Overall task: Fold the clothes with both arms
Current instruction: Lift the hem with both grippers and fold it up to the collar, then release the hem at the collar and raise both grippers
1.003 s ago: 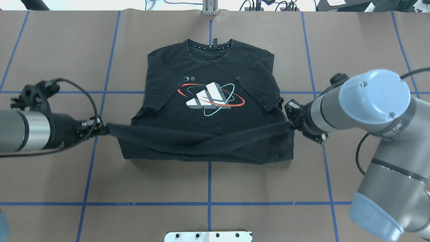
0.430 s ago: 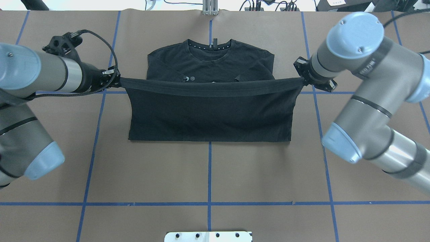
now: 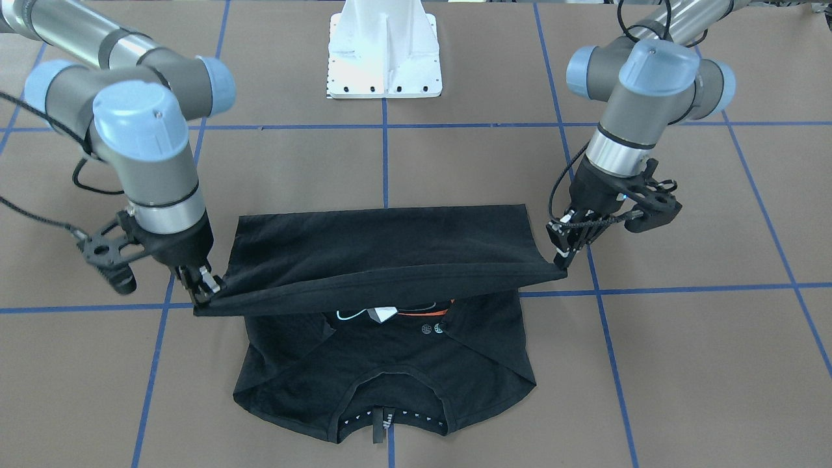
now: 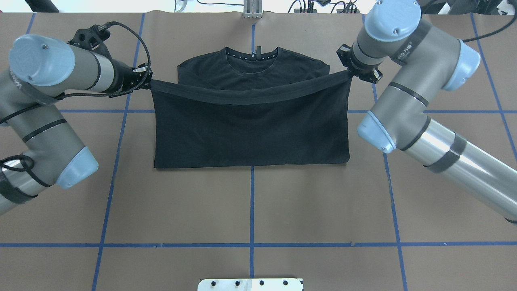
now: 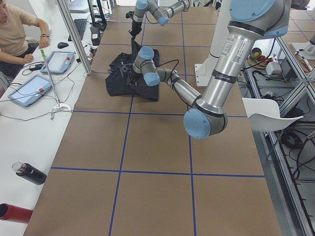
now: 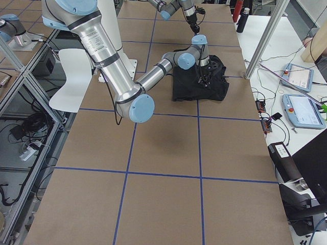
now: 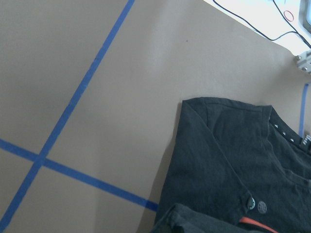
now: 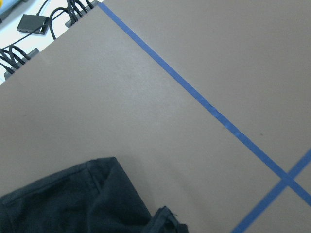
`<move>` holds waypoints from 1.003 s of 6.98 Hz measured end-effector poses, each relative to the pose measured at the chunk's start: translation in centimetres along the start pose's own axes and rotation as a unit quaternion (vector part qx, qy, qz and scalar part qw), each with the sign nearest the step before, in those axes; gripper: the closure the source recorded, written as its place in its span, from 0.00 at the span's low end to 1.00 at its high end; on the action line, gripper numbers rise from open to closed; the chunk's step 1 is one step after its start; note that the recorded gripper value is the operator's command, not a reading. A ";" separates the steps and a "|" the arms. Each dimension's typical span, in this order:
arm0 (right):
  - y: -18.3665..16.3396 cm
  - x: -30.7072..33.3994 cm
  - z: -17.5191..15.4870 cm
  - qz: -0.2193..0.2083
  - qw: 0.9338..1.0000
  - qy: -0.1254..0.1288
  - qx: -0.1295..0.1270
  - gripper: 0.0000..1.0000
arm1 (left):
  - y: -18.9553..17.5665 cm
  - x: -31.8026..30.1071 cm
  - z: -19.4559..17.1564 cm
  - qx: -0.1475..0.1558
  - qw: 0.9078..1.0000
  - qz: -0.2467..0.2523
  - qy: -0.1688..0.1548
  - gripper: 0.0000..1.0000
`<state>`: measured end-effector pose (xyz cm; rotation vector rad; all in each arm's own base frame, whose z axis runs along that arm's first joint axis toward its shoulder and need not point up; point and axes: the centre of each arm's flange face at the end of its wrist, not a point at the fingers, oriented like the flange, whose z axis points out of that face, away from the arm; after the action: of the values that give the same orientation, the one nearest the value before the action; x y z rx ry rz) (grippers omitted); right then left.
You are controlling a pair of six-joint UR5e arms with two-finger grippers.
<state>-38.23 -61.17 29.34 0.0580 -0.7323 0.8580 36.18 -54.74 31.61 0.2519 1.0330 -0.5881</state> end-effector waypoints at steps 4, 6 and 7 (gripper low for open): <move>-0.1 -3.6 6.0 -0.017 1.000 -0.001 0.017 1.00 | -2.8 -1.2 7.8 0.039 0.999 -0.001 0.007 1.00; -0.2 -3.0 8.2 -0.021 0.999 0.008 0.034 1.00 | -3.4 -2.2 9.9 0.053 0.999 -0.001 0.004 1.00; -0.4 -2.8 8.8 -0.021 0.999 0.013 0.044 1.00 | -3.6 -2.7 10.6 0.057 0.998 -0.001 0.005 1.00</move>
<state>-44.07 -66.23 34.39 0.1397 -0.6668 0.8488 40.83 -61.71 39.50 0.3547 1.0111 -0.6493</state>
